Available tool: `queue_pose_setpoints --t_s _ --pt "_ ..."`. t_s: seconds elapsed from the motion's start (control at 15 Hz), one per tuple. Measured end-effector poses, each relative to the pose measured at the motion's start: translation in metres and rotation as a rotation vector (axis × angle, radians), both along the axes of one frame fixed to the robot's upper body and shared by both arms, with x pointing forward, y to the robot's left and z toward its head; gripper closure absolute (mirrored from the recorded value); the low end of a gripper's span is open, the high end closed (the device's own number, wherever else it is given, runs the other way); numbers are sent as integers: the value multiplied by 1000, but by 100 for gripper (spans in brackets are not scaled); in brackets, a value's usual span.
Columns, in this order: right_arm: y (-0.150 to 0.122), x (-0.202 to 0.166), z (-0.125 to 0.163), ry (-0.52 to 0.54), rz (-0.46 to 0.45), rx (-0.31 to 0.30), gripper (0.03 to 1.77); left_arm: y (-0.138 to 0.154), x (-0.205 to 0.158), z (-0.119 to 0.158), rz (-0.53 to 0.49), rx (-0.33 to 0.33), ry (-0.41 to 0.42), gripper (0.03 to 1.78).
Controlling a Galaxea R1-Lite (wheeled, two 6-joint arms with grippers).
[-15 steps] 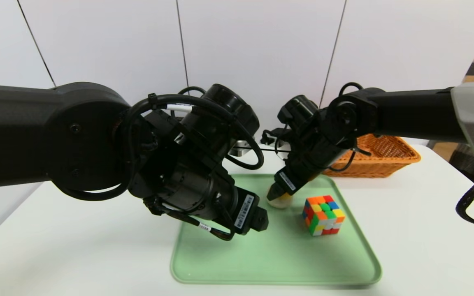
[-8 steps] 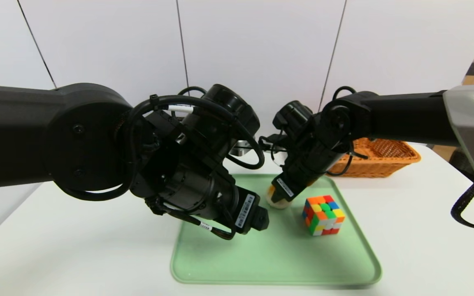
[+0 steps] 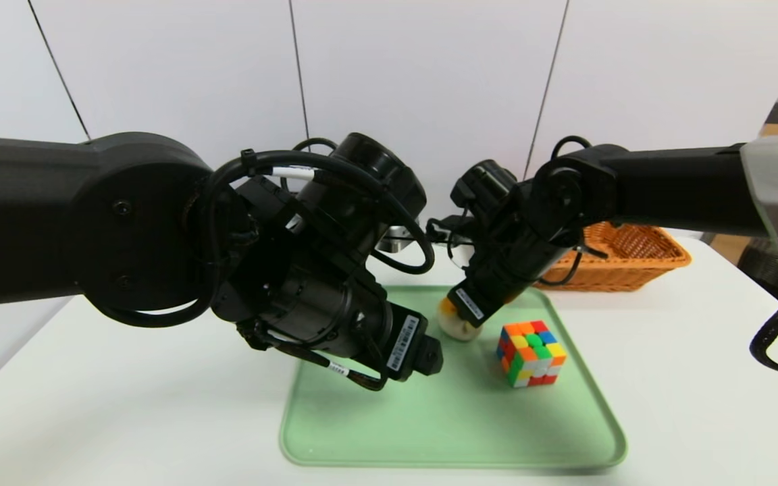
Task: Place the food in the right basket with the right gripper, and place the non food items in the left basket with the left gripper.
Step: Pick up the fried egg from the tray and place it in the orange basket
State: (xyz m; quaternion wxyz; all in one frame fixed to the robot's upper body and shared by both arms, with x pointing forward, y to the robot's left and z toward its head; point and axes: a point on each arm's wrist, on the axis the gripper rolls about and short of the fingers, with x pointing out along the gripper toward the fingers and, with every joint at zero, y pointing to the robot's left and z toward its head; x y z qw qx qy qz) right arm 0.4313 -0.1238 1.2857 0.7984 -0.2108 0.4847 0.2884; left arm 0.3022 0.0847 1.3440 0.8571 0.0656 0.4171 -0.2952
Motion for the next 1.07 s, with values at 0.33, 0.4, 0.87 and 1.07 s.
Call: queue_pose_setpoints --t_s 0.33,0.4,0.87,1.07 --pt "-14 -4 39 -101 -26 79 175 2 -1 3 -1 -7 -5 12" --pt "-18 -5 51 -126 -39 107 175 2 -2 3 -2 -8 -5 12" --pt "-65 3 103 -327 -215 272 175 1 -3 5 -8 -13 -9 12" --pt "-96 17 102 -350 -306 259 175 2 -3 5 -7 -13 -9 12"
